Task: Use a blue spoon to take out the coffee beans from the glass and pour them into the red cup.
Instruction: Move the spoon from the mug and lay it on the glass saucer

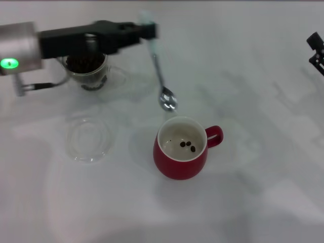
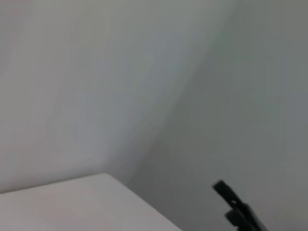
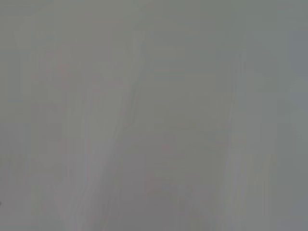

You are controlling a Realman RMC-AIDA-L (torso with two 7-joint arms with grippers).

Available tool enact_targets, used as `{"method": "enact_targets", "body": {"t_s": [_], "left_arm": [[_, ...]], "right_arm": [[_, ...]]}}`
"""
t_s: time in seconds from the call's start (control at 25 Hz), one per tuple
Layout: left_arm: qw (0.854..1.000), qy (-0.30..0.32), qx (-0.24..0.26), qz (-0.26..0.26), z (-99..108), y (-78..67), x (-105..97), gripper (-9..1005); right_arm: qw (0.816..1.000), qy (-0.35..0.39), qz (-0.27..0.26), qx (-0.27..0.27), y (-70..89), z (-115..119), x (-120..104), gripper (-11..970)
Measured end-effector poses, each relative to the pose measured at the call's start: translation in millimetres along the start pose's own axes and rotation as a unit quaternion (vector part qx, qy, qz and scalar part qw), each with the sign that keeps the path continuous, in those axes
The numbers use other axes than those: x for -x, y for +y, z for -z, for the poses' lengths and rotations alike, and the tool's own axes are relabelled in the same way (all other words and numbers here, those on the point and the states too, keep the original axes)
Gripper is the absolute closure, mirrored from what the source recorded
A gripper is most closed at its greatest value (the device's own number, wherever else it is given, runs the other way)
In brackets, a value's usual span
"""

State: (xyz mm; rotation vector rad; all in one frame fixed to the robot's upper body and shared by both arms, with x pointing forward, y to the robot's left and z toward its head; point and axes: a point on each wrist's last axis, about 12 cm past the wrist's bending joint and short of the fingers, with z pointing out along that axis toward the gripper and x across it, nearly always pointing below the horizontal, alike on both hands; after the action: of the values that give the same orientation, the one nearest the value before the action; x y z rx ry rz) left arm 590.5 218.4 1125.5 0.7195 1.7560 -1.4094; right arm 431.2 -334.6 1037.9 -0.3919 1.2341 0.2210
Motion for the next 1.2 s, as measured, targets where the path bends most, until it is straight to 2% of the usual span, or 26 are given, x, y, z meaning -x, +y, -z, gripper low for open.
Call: {"method": "enact_targets", "body": {"t_s": [0.2,0.44,0.48,0.76,1.2], "left_arm": [[0.996,-0.041,0.072,0.022,56,6.6,-19,863],[0.986,-0.063,0.145,0.058,104,4.4,-57,863],[0.982,-0.067,0.163,0.069,114,2.5,-68,863],[0.970,-0.078,0.210,0.099,134,-1.9,-98,863],[0.959,-0.071,0.244,0.124,119,5.4,-115,862]], "right_arm": [[1.000,0.002,0.004,-0.023,-6.1,-3,-1,83],[0.999,0.006,0.007,-0.050,-12.8,-6,-2,83],[0.999,0.007,0.007,-0.053,-13.6,-6,-3,83],[0.998,0.010,0.007,-0.062,-15.3,-2,-3,83],[0.998,0.014,-0.005,-0.067,-15.2,7,-2,83]]}}
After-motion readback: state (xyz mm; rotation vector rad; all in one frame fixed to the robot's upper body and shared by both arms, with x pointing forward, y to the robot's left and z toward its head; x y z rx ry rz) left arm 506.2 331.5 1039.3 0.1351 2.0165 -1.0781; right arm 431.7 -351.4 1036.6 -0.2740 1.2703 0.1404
